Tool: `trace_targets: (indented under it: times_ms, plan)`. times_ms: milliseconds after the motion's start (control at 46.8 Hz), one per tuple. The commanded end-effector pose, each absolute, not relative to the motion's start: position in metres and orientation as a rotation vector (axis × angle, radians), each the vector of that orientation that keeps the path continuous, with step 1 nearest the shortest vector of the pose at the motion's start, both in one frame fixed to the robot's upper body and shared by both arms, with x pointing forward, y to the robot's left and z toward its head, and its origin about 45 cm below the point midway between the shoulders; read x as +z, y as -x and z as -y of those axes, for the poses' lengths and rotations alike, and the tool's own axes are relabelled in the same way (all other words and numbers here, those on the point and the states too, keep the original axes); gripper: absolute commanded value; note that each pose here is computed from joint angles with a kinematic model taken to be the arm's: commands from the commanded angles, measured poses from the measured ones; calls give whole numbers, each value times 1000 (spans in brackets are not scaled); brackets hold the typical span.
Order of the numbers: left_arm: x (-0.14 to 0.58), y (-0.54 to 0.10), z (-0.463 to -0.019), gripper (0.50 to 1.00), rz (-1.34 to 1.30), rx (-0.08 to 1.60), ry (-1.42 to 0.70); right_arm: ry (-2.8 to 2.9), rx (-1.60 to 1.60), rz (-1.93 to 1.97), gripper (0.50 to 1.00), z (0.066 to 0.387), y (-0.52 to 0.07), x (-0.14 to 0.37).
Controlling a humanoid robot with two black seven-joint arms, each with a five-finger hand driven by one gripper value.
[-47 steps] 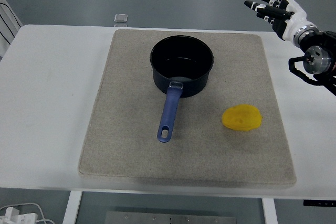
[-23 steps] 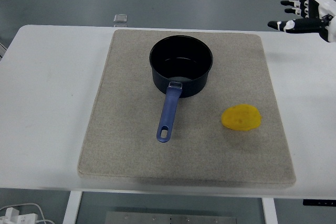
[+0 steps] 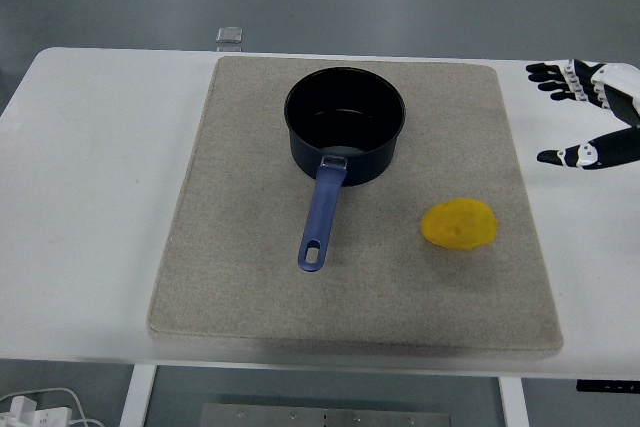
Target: Put the potato in the blue pot
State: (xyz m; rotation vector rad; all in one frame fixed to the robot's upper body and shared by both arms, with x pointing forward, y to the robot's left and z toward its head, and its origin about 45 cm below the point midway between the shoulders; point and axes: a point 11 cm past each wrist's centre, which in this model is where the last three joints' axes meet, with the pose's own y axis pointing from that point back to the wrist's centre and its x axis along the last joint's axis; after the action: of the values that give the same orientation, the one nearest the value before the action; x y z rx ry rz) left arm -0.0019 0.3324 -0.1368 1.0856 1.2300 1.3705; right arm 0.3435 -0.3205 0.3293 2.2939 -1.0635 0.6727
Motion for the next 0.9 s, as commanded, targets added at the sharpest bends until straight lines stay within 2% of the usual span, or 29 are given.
trace_targets:
  times_ms: [0, 406, 876]
  plan:
    - [-137, 2, -332, 1000, -1230, 1371, -1085, -2278, 679, 1014, 934, 319, -337, 315]
    - [-137, 2, -332, 1000, -1230, 1371, -1085, -2278, 742, 870, 932, 288, -322, 260]
    - [-137, 2, -333, 1000, -1229, 1372, -1087, -2275, 749, 845, 926, 276, -328, 234]
